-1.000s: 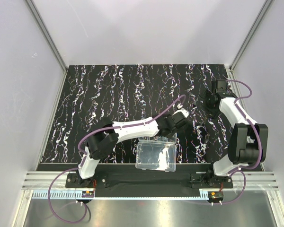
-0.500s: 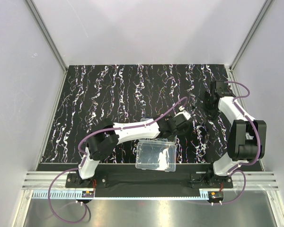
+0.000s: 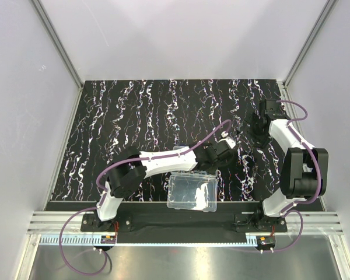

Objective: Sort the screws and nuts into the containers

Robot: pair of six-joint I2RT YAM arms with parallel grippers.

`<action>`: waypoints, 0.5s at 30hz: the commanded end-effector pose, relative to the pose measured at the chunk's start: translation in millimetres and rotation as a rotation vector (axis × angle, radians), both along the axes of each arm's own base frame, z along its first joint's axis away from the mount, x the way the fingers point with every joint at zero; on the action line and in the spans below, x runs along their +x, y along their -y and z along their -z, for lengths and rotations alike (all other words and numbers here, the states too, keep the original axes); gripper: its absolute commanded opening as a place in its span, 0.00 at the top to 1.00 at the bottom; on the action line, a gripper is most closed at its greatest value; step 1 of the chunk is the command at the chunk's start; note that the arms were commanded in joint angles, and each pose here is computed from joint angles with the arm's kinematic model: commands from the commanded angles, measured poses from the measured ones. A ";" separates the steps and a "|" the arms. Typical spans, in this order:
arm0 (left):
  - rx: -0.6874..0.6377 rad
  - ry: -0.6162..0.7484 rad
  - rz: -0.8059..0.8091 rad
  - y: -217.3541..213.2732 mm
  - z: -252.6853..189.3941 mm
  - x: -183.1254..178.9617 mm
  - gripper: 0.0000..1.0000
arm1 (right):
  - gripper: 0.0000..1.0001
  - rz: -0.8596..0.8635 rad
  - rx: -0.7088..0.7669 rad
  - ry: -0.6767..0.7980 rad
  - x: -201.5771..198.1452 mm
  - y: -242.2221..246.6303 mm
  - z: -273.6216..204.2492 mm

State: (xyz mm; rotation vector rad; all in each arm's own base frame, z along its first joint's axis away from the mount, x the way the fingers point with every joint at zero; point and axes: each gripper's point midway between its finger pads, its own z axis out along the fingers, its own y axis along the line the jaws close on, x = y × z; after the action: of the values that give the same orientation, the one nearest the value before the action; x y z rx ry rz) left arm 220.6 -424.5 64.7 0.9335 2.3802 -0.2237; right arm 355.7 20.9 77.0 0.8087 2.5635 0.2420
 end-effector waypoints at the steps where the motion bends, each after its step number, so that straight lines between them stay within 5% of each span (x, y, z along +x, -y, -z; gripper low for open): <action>1: -0.122 0.014 0.021 20.6 -36.0 4.2 0.89 | 0.00 -0.020 0.007 0.032 8.0 -1.3 -8.7; 15: -0.197 -0.021 -0.034 14.9 -49.5 16.8 0.89 | 0.00 -0.027 0.010 0.034 7.8 -2.2 -9.0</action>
State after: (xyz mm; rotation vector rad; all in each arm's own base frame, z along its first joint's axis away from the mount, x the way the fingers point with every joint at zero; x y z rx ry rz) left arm 224.8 -425.7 64.4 0.9086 2.4144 -0.2880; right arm 355.5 20.9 77.0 0.8016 2.5655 0.2414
